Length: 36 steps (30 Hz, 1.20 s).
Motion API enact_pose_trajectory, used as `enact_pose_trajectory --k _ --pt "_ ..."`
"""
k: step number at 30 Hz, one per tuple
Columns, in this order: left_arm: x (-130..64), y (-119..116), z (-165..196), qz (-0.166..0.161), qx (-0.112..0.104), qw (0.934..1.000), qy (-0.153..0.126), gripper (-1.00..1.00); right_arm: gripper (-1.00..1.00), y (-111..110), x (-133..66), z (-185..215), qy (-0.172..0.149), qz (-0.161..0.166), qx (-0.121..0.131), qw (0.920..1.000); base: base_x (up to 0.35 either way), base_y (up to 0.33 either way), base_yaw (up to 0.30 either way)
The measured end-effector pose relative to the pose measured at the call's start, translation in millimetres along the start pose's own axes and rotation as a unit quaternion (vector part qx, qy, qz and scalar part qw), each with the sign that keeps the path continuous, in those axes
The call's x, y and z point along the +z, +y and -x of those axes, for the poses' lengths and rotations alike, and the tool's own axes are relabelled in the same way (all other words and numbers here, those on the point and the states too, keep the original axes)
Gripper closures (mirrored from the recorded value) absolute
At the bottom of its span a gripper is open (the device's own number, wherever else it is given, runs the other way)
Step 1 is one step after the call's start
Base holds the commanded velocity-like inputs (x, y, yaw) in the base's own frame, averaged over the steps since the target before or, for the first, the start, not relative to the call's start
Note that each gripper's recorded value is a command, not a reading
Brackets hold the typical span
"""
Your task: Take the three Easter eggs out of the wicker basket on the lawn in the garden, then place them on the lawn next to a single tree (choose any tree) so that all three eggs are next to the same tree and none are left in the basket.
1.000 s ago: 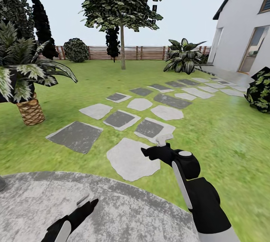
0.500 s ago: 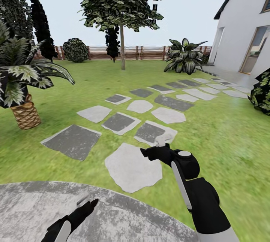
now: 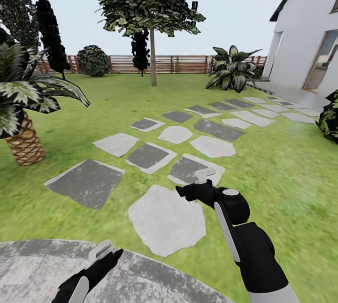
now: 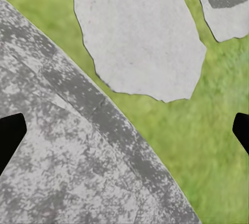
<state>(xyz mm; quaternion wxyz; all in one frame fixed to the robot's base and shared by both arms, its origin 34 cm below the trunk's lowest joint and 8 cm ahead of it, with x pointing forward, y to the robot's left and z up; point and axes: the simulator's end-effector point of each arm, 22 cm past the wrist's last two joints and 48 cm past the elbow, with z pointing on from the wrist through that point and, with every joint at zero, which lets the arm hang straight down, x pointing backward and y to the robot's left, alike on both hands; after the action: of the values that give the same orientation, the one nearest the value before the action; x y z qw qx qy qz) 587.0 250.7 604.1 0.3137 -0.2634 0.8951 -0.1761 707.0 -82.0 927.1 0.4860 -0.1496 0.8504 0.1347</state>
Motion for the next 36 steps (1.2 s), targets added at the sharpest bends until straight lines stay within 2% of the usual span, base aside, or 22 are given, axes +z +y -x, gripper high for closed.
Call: enact_pose_trajectory --k 13,36 --pt "0.8 -0.7 -1.8 -0.002 0.0 1.0 0.002 -1.0 -1.0 -1.3 1.3 -1.9 0.002 -0.001 0.001 1.0 0.332 0.0 0.0" --pt "-26.7 -18.5 12.1 -0.002 0.0 0.9999 0.012 -1.0 -1.0 0.4 -16.5 30.8 0.001 -0.001 0.002 1.0 0.334 -0.069 0.0"
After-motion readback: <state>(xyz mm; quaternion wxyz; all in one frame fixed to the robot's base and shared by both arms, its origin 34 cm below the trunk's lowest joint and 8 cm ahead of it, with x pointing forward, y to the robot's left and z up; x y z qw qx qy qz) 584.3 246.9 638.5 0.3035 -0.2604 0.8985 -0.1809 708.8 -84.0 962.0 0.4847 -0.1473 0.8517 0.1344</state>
